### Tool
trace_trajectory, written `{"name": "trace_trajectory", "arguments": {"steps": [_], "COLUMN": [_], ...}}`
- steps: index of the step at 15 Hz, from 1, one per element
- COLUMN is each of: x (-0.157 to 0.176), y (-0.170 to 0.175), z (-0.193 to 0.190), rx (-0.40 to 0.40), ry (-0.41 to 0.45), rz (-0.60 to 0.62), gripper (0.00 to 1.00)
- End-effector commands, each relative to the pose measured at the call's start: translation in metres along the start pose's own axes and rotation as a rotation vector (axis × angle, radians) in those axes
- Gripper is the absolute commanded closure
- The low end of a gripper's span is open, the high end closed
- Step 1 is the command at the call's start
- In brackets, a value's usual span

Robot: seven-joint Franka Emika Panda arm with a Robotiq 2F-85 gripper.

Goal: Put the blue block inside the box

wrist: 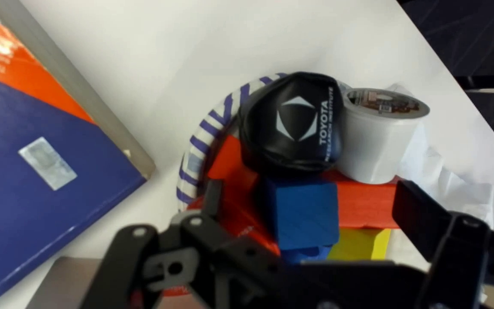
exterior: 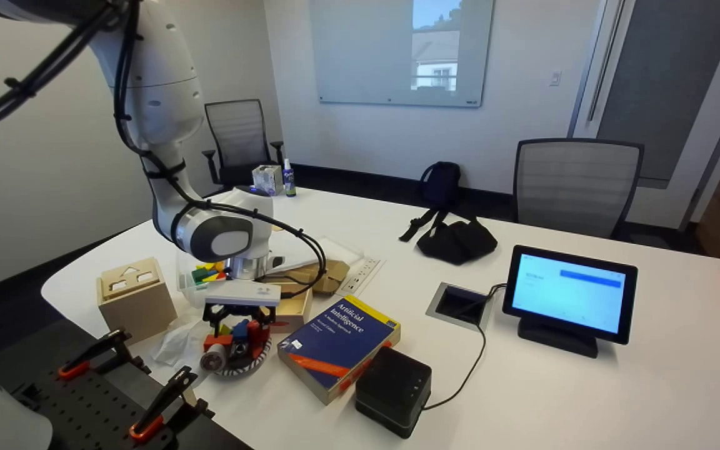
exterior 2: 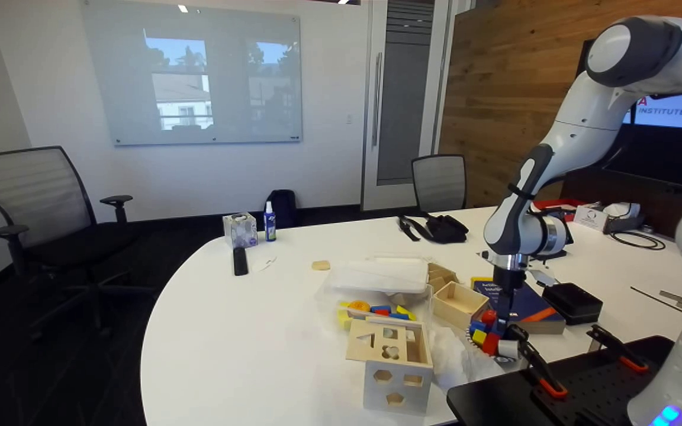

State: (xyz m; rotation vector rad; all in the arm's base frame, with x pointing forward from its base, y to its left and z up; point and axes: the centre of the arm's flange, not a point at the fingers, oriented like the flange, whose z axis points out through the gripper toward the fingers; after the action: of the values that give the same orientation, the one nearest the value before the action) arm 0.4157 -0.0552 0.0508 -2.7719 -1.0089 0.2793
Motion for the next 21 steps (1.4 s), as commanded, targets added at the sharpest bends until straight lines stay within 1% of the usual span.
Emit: {"name": "trace_trajectory", "arguments": {"steps": [1, 7, 8, 9, 11, 12, 17, 18, 21], "x": [0.008, 0.006, 0.005, 0.004, 0.004, 0.003, 0.001, 0.000, -0.001], "y": [-0.005, -0.012, -0.012, -0.011, -0.011, -0.012, -0.009, -0.008, -0.008], "z": [0.001, -0.001, -0.001, 0.000, 0.000, -0.001, -0.007, -0.008, -0.018], "rx": [0.011, 0.003, 0.001, 0.000, -0.002, -0.003, -0.028, -0.034, -0.057], "ry": [-0.004, -0.008, -0.008, -0.008, -0.008, -0.009, -0.009, -0.011, -0.016], "rz": [-0.001, 0.024, 0.029, 0.034, 0.046, 0.048, 0.064, 0.066, 0.080], "gripper": [0.00, 0.00, 0.25, 0.26, 0.42, 0.51, 0.88, 0.91, 0.91]}}
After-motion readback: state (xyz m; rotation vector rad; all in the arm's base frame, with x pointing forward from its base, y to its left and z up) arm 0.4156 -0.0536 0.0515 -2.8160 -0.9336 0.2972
